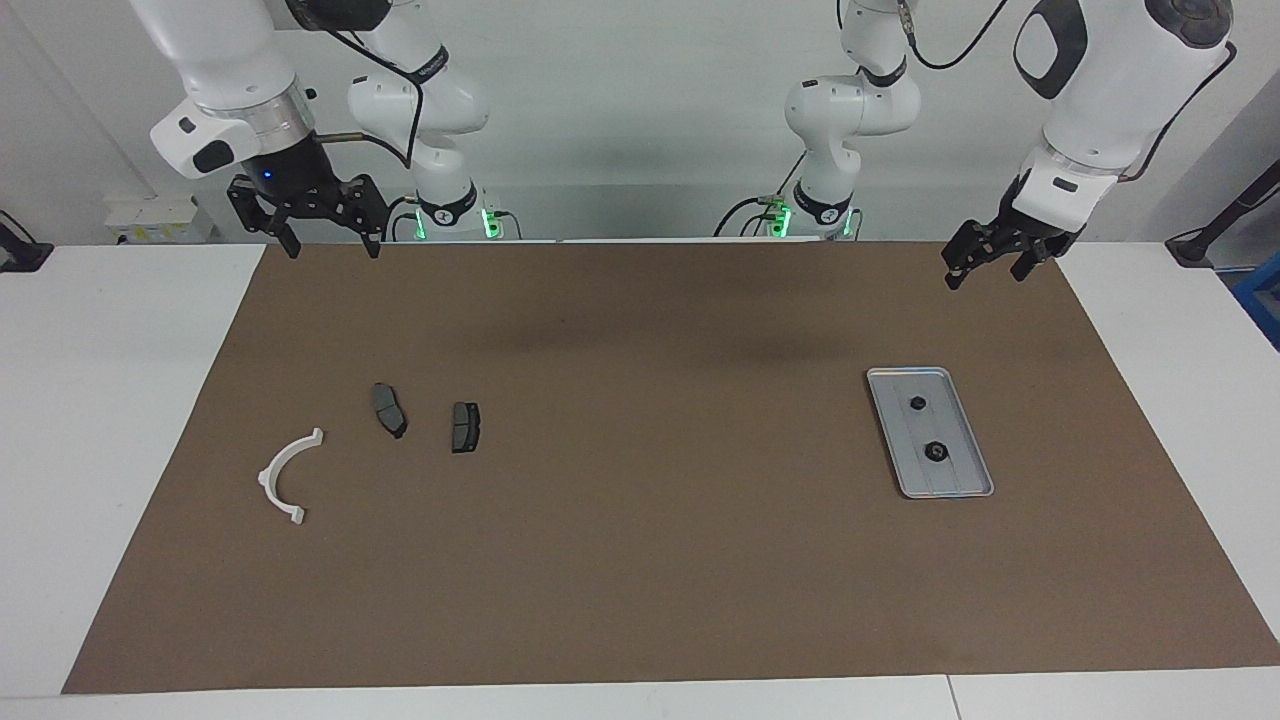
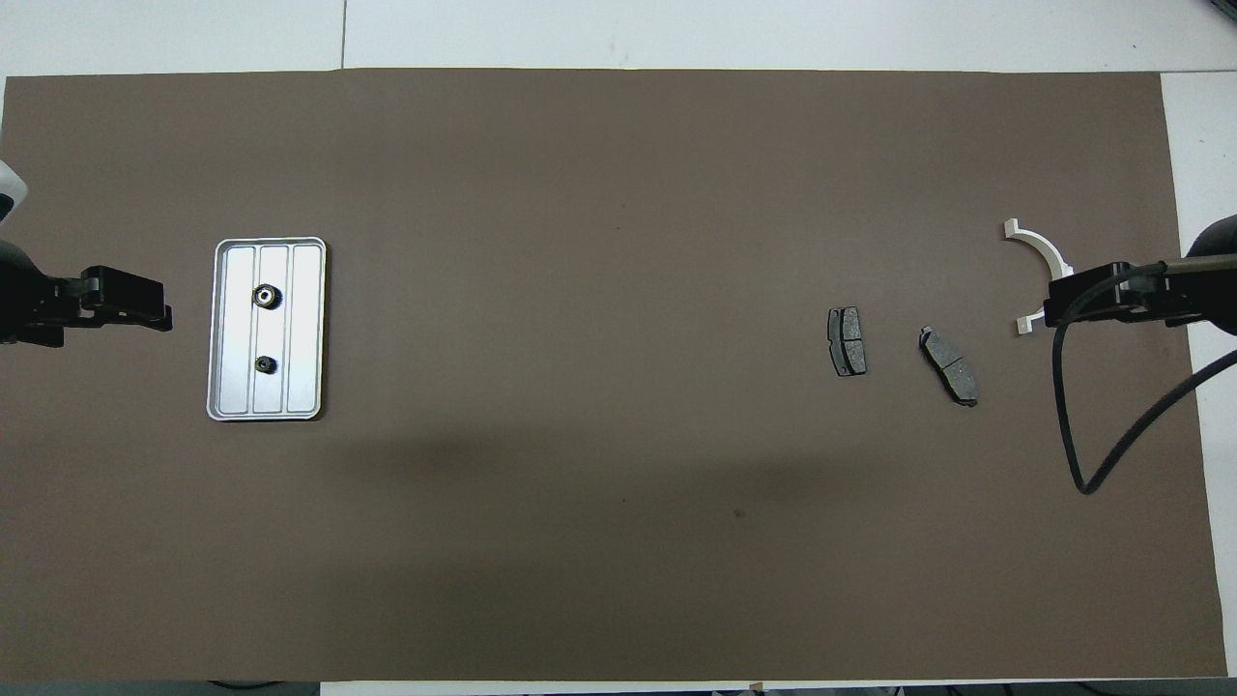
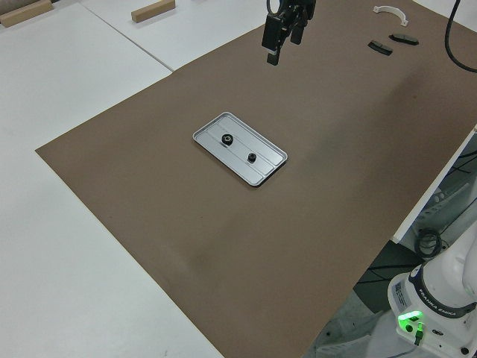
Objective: Place bearing gear from tray to pile
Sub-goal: 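Reach the left gripper into the silver tray and grasp the black bearing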
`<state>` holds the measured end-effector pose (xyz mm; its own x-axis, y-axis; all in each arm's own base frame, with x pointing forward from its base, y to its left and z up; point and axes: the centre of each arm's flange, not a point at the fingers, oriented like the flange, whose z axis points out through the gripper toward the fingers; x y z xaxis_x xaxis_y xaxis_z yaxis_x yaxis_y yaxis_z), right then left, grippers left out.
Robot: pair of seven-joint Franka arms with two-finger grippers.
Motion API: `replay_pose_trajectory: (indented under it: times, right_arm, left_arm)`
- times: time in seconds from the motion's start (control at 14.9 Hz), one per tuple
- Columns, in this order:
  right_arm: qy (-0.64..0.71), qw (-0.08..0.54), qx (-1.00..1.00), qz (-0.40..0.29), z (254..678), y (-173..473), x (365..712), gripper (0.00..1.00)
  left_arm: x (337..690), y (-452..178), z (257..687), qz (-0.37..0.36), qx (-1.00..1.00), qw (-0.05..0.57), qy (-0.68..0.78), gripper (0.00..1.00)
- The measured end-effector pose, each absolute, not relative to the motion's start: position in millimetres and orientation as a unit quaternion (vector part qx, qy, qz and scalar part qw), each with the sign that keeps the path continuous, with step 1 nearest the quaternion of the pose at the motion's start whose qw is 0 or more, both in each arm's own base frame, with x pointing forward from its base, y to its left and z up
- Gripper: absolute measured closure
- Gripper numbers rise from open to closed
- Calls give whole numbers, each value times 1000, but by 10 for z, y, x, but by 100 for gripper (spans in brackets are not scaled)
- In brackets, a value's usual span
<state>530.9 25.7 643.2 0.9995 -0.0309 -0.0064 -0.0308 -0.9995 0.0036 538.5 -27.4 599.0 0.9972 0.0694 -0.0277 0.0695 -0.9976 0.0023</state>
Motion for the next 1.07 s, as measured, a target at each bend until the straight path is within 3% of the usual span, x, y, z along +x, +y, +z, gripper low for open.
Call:
replay_pose_trajectory:
  times: [0.74, 1.07]
  right_arm:
    - [-15, 2, 1000, 0, 6437, 266, 5315, 0]
    - [-15, 2, 1000, 0, 6437, 265, 5315, 0]
  left_arm:
    - [5410, -184, 5928, -7, 998, 3, 60, 0]
    - [5746, -172, 5155, 1, 998, 1, 63, 0]
